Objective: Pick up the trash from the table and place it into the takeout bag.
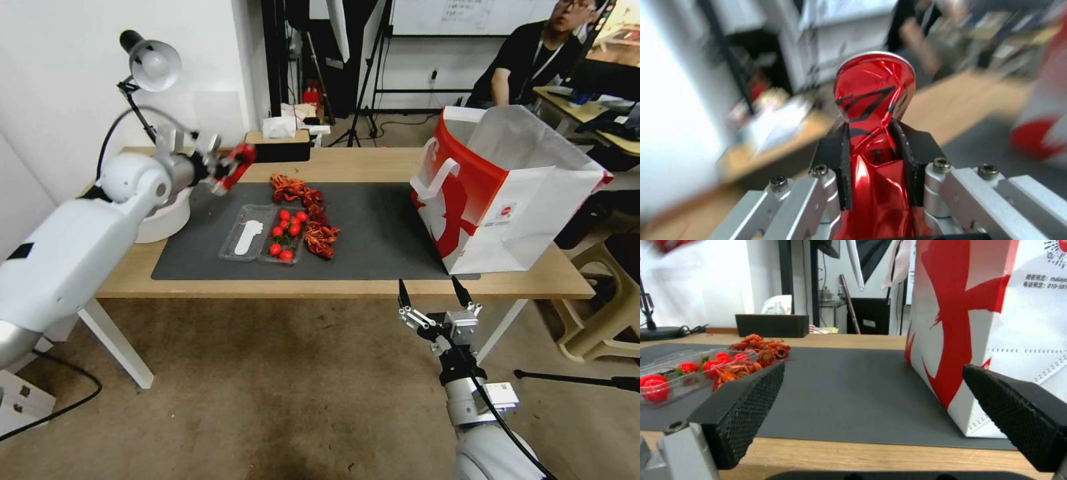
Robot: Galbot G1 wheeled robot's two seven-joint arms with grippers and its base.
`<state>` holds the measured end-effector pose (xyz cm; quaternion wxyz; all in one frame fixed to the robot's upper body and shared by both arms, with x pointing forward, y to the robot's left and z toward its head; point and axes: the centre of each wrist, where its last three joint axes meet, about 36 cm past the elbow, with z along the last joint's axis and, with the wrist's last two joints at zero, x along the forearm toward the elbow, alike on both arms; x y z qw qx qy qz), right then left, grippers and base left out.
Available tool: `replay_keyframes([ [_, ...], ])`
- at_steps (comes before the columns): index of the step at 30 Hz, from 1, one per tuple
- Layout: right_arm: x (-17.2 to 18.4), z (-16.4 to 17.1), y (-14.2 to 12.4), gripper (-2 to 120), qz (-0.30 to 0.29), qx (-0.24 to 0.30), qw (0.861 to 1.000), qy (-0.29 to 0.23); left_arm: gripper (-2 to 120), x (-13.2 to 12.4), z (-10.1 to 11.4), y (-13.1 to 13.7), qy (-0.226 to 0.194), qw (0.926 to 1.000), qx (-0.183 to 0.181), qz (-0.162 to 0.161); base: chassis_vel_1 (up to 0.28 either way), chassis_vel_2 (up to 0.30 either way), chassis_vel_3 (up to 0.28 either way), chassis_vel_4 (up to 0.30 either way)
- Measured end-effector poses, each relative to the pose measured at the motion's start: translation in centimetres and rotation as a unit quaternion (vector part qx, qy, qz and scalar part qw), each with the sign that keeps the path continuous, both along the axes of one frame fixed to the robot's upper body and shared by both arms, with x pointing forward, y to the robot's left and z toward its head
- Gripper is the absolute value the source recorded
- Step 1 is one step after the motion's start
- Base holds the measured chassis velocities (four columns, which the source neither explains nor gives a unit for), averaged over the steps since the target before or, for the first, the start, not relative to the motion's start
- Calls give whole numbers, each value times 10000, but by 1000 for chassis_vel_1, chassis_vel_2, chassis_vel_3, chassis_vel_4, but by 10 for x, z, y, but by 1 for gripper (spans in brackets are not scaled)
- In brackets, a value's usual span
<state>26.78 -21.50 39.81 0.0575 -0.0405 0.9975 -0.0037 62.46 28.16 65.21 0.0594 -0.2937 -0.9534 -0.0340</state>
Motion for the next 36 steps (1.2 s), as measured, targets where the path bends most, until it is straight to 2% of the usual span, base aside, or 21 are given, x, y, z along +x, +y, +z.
replay_keyframes([
  [1,0,0,0,100,0,0,10000,0,21,0,0,0,0,10000,0,0,0,0,0,0],
  [3,-1,1,0,100,-10,0,10000,-1,21,7,6,-27,-263,9981,-363,-412,0,0,0,0],
  [4,-1,1,-1,100,-15,-2,10000,1,21,9,6,-37,-334,9969,-451,-543,0,0,0,0],
  [5,-1,1,-1,100,-21,0,10000,3,21,15,5,-58,-442,9943,-545,-806,0,0,0,0],
  [6,-1,1,-1,100,-21,0,10000,3,21,15,5,-58,-442,9943,-545,-806,0,0,0,0],
  [7,-1,1,-1,100,-28,3,10000,3,21,19,5,-74,-493,9923,-554,-993,0,0,0,0],
  [8,-1,1,-1,100,-28,3,10000,3,21,19,5,-74,-493,9923,-554,-993,0,0,0,0],
  [9,-1,0,0,100,-44,15,10000,3,21,25,8,-107,-555,9882,-542,-1317,0,0,0,0],
  [10,-1,0,0,100,-44,15,10000,3,21,25,8,-107,-555,9882,-542,-1317,0,0,0,0],
  [14,-3,-1,0,100,-77,28,10000,23,21,38,31,-181,-690,9781,-610,-1866,0,0,0,0],
  [15,-3,-1,0,100,-77,28,10000,23,21,38,31,-181,-690,9781,-610,-1866,0,0,0,0],
  [18,-3,-1,-2,100,-131,21,9999,17,21,44,50,-224,-794,9730,-615,-2076,0,0,0,0],
  [21,-3,-1,-2,100,-139,19,9999,13,21,45,56,-240,-843,9711,-597,-2153,0,0,0,0],
  [33,-3,-1,-3,100,-155,21,9999,2,21,45,62,-268,-889,9681,-545,-2278,0,0,0,0],
  [34,-3,-1,-3,100,-156,22,9999,0,21,44,63,-276,-895,9671,-536,-2320,0,0,0,0],
  [35,-3,-1,-3,100,-166,33,9999,-9,21,40,67,-312,-923,9617,-530,-2524,0,0,0,0],
  [36,-3,-1,-3,100,-166,33,9999,-9,21,40,67,-312,-923,9617,-530,-2524,0,0,0,0],
])
